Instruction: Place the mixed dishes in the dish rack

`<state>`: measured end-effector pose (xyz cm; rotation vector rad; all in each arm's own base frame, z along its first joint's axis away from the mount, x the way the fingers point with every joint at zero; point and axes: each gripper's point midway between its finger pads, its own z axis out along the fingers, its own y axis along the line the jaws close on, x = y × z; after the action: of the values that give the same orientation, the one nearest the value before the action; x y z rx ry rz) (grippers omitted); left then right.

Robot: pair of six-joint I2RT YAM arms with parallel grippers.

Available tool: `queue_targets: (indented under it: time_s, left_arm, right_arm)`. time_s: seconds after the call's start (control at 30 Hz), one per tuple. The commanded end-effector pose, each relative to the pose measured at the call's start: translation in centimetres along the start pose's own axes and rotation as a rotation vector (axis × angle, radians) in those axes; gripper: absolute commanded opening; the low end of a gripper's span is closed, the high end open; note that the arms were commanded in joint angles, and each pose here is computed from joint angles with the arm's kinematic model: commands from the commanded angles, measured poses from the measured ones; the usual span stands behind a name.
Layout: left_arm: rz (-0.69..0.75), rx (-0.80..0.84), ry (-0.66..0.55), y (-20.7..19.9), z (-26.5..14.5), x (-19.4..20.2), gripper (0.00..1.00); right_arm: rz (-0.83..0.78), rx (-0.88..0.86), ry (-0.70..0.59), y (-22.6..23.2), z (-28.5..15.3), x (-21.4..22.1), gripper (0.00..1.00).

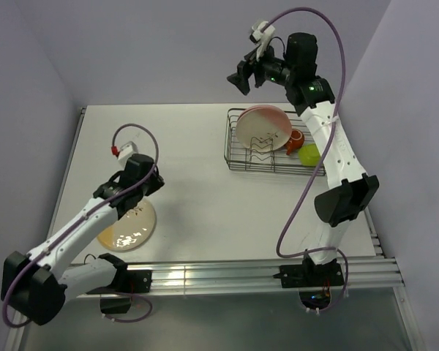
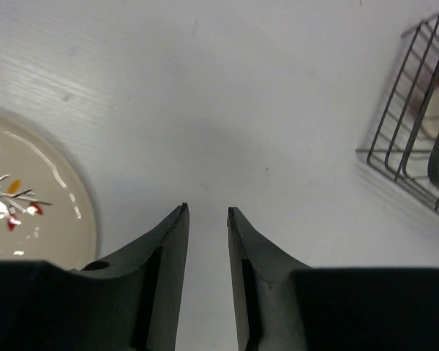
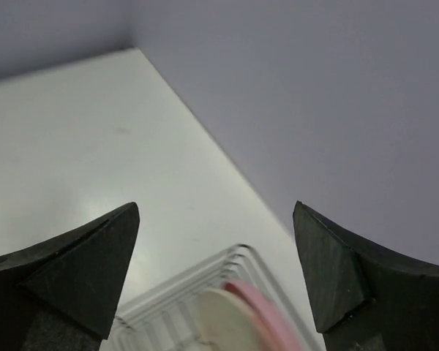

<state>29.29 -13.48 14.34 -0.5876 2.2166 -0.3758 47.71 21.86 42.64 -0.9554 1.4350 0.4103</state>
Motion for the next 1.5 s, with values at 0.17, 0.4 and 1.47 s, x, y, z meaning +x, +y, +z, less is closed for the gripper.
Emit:
queue_targets:
  time_s: [0.17, 0.4, 1.47]
  left_arm:
    - [-0.281, -0.195, -0.336, 5.2, -7.4, -7.1, 0.45]
    - [-0.296, -0.340, -0.387, 7.2, -9.1, -8.7, 0.51]
    - [-0.347, -0.403, -0.365, 12.3, -9.1, -10.1, 0.55]
  right_arm:
    - [0.665, -0.146, 0.007, 18.4, 2.8, 1.1, 0.89]
    - [0.698, -0.077, 0.244, 28.6, 2.2, 4.1, 0.91]
    - [0.788, -0.130, 0.827, 47.4, 9.5, 21.3, 0.47]
